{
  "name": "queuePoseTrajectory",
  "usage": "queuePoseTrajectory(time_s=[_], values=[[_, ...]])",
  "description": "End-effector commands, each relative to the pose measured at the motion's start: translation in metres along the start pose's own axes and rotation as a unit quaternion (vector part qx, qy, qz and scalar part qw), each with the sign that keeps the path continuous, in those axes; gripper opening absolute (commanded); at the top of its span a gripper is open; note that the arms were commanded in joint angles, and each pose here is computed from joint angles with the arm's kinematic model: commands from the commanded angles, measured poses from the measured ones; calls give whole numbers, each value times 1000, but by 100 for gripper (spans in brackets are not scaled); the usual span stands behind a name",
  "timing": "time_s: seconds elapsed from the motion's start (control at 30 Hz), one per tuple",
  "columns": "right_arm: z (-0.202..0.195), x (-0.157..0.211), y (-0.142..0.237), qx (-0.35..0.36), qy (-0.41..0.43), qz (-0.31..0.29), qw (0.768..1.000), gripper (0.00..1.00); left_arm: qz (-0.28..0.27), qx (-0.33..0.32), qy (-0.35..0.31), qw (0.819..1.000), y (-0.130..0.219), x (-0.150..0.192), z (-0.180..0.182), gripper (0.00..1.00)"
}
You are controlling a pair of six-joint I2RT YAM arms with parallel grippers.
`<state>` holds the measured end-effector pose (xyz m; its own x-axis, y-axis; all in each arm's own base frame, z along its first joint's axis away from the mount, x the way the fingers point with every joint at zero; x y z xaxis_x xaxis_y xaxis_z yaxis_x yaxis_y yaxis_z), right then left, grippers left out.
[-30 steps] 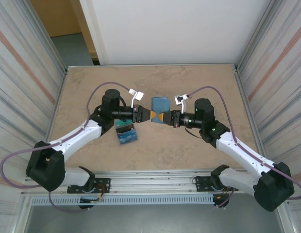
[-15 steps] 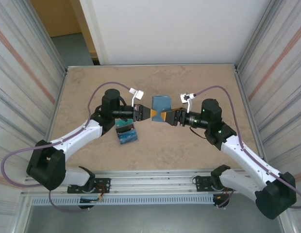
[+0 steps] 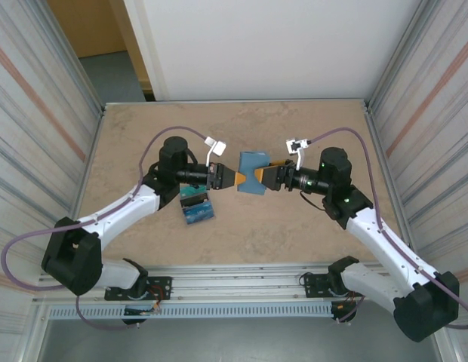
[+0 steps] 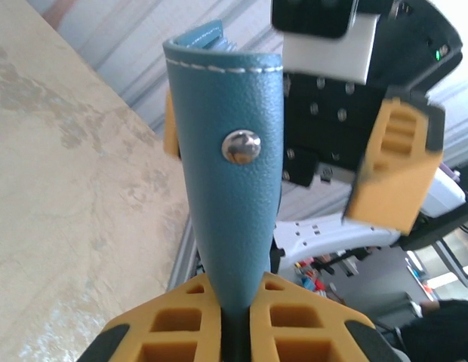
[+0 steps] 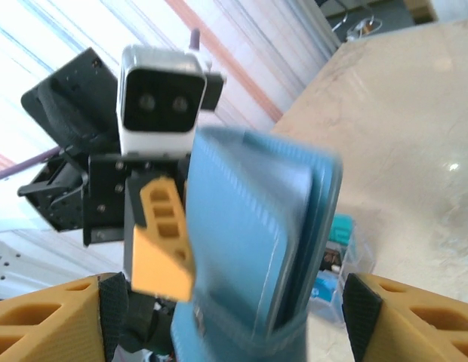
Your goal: Take the credit cards out of the card holder
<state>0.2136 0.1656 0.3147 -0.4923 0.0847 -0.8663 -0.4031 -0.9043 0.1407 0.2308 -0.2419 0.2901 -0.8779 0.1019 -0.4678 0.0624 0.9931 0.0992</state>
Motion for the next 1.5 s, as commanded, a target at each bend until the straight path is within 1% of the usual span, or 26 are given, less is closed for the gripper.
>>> queuePoseTrajectory(time_s=[0.0,0.13,0.23,0.33,0.37,0.47,0.57,0.67,0.77,0.83,0.9,1.0,1.1,1.23,1.3,1.47], values=[[-1,-11,3,18,21,-9,1000,79,23,25,-16,999,1,2,-17,3],[-2,-7,4,20,12,-5,1000,82,12,18,-18,1000,1,0,-18,3],[1,-7,5,9,14,-7,1000,79,11,15,-13,1000,0,-1,-16,4],[7,-7,4,-8,20,-6,1000,69,10,11,-4,1000,-2,-3,-11,5],[8,-7,4,-10,23,-7,1000,68,9,10,-1,1000,-2,-4,-10,6],[11,-8,1,-21,28,-5,999,61,9,11,5,1000,-4,-5,-8,12],[13,-8,-2,-33,30,1,999,55,8,5,12,1000,-6,-6,-4,21],[15,-6,-4,-37,29,5,999,47,-6,-8,15,1000,-6,-7,-1,22],[15,-3,-5,-30,23,6,999,33,-26,-21,13,999,-6,-9,1,21],[14,-1,-5,-24,15,7,1000,31,-29,-23,7,999,-8,-9,-1,21],[13,1,-5,-20,6,6,1000,27,-27,-27,1,999,-11,-9,-2,23],[11,3,-6,-13,-14,4,1000,22,-25,-35,-8,999,-16,-8,-2,29],[10,2,-5,-2,-29,-3,1000,18,-26,-37,-9,999,-16,-7,2,42],[13,-2,0,10,-36,-18,999,17,-29,-42,-3,999,-14,-2,11,57],[14,-5,3,13,-40,-24,999,16,-33,-38,1,999,-11,1,15,60],[9,-7,6,12,-61,-25,998,14,-40,-17,14,999,-5,6,21,61]])
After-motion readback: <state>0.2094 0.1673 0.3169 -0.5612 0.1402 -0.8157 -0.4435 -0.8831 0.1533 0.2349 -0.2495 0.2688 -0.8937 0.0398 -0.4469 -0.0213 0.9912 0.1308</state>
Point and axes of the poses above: each hand's point on the last joint's axis, 136 mm out from that joint toward the fingers, its own y axis back along the fingers, its own z axis along the line the jaws close on, x = y × z, the point moved 8 cm from there along y, back along the fingers, and after that the axes turned 12 degrees about y, right-handed, at the moved point
